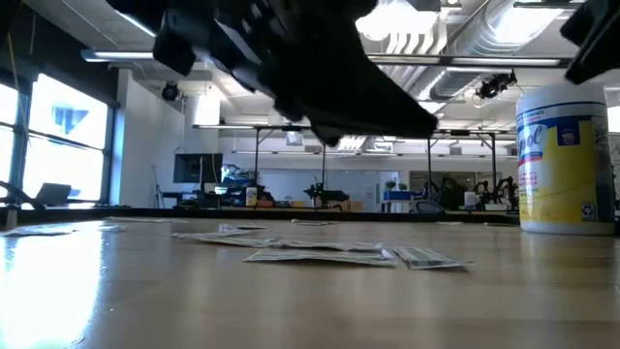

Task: Pick & Place First Aid Supplies
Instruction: Put the green bandage into the white bin

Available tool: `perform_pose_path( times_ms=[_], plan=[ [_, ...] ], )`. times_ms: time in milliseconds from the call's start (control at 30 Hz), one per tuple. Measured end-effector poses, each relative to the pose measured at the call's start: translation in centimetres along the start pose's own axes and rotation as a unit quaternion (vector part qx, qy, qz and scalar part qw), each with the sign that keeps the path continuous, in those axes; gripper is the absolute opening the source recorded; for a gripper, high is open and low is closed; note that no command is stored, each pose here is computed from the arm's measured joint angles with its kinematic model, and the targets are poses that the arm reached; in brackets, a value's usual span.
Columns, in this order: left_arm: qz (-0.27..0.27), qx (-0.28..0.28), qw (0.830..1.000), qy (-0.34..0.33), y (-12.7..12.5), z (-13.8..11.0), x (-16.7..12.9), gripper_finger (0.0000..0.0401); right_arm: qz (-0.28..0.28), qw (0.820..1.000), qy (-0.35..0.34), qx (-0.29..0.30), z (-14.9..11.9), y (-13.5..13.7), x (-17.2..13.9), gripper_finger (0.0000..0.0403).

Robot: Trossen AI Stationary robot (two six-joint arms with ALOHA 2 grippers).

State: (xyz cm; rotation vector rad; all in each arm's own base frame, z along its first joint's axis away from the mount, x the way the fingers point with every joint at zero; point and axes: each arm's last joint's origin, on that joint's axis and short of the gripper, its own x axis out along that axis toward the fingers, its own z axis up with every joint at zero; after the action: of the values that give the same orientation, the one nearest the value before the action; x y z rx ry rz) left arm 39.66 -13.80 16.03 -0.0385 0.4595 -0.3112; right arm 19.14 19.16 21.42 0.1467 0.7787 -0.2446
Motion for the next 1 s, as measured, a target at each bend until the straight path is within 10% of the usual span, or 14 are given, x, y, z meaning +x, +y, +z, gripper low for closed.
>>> perform_pose_path(
  times_ms=[533,1000],
  plan=[
    [0.029,0.021,0.999,0.014,-2.8,0.9,2.4,0.016,-0.001,1.0,-0.021,-0.015,-1.0,-1.6,1.5,0.0082],
    [0.065,0.011,0.997,0.039,-2.4,-2.9,4.9,0.0154,0.003,0.999,-0.031,-0.028,-0.3,-1.6,1.8,0.0082]
  ],
)
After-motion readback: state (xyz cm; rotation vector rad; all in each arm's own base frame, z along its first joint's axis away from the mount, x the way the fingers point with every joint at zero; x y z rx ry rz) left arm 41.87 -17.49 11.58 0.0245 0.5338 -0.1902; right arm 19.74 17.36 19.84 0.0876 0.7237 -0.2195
